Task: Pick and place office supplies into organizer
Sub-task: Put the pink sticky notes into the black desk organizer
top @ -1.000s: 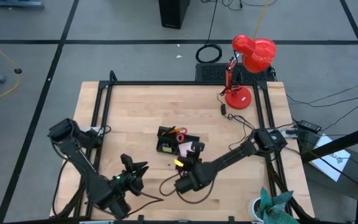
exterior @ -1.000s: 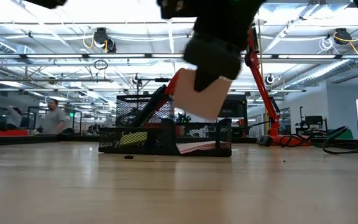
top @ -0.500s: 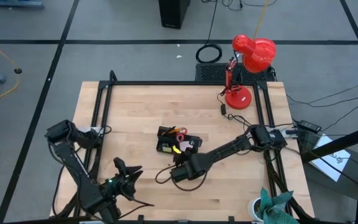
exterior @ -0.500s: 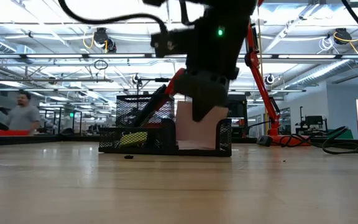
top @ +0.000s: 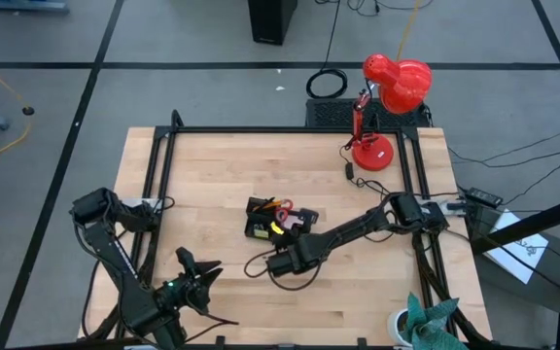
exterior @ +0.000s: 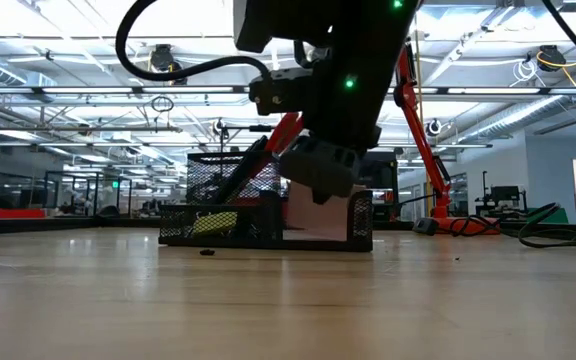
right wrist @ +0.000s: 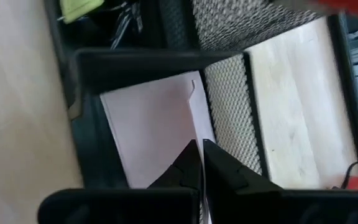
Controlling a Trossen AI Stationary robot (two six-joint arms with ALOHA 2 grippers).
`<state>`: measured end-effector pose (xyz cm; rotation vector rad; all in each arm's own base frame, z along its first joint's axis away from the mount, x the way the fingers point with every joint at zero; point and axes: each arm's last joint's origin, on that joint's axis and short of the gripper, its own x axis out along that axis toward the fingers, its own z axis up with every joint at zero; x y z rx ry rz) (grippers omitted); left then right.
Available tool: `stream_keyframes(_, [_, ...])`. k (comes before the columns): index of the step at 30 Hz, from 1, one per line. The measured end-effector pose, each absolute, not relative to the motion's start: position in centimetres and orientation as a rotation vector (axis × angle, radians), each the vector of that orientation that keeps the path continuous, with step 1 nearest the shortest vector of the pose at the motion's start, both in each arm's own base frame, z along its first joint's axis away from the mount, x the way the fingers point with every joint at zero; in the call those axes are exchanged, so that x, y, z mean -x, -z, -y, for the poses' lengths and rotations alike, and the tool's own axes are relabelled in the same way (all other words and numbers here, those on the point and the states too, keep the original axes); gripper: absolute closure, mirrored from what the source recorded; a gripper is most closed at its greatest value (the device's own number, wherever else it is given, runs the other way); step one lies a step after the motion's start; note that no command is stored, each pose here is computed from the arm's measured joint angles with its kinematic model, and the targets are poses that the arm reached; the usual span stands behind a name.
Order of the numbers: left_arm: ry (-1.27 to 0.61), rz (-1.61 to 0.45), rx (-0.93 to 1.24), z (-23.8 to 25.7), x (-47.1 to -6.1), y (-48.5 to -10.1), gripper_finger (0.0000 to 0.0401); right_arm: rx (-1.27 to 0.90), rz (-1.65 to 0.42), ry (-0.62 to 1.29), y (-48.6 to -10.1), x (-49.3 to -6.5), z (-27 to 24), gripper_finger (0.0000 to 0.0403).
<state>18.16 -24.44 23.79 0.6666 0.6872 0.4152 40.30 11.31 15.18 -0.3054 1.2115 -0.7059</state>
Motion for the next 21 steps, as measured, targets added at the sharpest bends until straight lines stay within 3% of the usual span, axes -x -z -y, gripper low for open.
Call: stream_keyframes(21, [-0.422, -0.681, -0.643, 24.4, -18.2, -23.8, 0.0299, 0.288, -1.278, 0.633, -11.8, -41.4, -11.2, 0.0400])
